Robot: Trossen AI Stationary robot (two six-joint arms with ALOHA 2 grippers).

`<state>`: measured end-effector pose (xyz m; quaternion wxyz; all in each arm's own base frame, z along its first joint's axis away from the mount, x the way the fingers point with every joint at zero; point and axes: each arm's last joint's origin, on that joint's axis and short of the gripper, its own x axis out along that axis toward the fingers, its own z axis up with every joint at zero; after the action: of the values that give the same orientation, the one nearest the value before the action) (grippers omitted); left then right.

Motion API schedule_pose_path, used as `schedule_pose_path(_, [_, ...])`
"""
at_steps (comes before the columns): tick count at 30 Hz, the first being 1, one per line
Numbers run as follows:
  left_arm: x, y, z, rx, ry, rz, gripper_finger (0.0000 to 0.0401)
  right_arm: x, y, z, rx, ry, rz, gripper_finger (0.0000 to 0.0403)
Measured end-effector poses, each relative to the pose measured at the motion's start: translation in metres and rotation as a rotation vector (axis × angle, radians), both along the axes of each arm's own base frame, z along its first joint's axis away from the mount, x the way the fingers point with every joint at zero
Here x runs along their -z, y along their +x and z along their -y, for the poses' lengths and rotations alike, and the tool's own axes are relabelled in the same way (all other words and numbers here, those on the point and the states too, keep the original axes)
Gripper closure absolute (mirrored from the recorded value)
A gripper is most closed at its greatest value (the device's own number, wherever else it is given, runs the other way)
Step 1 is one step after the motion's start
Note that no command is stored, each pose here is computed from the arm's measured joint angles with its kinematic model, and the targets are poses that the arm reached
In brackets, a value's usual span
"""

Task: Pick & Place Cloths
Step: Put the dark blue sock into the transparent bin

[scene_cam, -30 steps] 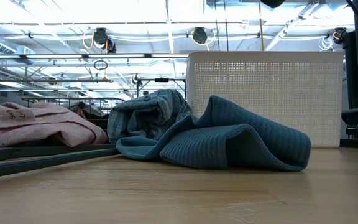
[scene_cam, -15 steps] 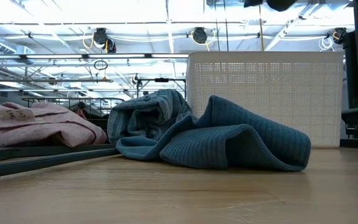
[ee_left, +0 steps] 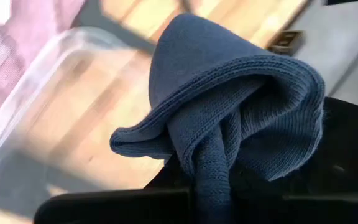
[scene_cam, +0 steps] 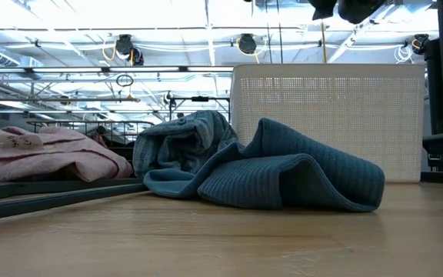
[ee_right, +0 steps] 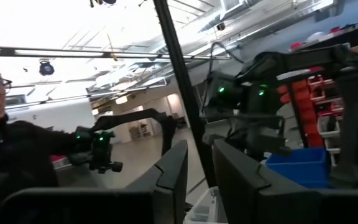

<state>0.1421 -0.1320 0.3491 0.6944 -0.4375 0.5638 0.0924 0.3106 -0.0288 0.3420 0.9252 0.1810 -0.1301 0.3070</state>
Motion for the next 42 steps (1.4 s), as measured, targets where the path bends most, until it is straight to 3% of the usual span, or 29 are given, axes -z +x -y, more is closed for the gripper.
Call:
schedule_pose_path(8, [0.019, -0.001, 0.020, -0.098, 0.046, -0.168, 0.0390, 0.000, -0.001, 0.012, 0.039, -0.001, -0.001, 0.0330])
schedule_pose_path(14, [0.038, 0.009, 0.036, -0.092, 0.087, -0.263, 0.0390, 0.000, -0.002, 0.017, 0.054, -0.001, 0.000, 0.0330])
schedule_pose_path(28, [0.074, 0.028, 0.060, -0.092, 0.212, -0.379, 0.0389, 0.000, -0.002, 0.019, 0.059, 0.001, -0.001, 0.0330])
schedule_pose_path(42, [0.087, 0.022, 0.074, -0.096, 0.241, -0.463, 0.0368, 0.000, -0.002, 0.018, 0.055, 0.002, -0.002, 0.0330])
